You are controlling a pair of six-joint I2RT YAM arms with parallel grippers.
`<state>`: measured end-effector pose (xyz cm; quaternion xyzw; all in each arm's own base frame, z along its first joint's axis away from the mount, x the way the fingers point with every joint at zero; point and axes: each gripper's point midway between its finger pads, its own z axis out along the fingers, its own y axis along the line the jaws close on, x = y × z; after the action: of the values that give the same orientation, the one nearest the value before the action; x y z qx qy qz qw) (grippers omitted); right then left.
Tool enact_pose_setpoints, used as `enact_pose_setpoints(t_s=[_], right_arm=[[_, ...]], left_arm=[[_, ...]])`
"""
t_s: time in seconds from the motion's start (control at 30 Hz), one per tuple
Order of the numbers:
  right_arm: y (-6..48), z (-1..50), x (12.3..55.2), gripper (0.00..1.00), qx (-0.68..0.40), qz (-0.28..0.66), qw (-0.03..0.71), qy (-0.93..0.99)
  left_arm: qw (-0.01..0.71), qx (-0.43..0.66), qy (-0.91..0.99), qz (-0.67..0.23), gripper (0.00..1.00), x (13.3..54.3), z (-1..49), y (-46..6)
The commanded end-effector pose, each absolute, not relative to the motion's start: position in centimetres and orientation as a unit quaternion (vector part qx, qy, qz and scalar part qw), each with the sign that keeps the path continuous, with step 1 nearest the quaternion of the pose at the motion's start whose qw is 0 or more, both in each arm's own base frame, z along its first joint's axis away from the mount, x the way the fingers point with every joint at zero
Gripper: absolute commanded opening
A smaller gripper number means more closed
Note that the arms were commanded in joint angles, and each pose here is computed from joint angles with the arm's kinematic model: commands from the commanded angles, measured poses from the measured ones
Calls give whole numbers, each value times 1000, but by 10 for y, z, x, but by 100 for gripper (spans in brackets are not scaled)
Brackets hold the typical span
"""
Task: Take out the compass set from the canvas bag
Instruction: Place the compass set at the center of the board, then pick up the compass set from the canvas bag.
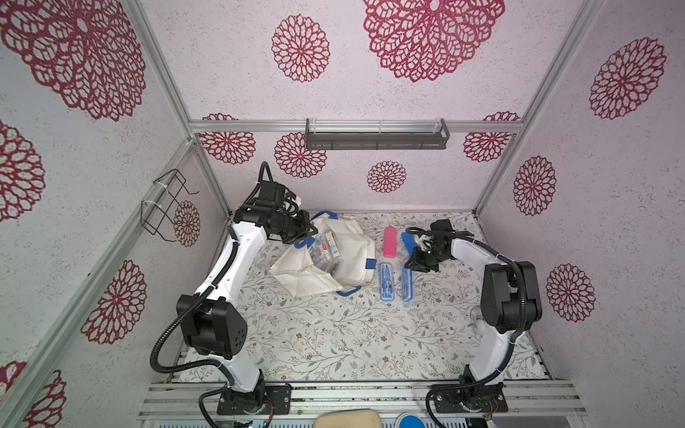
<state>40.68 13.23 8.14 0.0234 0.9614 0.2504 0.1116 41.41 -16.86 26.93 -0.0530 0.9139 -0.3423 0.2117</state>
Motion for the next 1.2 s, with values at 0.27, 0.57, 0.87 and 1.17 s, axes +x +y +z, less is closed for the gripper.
enact_pose_setpoints(t_s=[0.27, 0.57, 0.87, 1.17], right_arm=[[100, 71, 410, 34, 54, 165, 107, 979], [111, 194, 423, 50, 132, 179, 263, 939], [300, 262, 375, 40, 3, 343, 332, 879], [380, 159, 343, 41, 18, 334, 185, 924]], left_arm=[[227, -31, 900, -371, 0, 411, 286, -175], [221, -31, 899, -376, 0, 403, 283, -178], [223, -35, 903, -366, 0, 401, 284, -184], [235, -49, 907, -346, 0, 401, 286, -181]])
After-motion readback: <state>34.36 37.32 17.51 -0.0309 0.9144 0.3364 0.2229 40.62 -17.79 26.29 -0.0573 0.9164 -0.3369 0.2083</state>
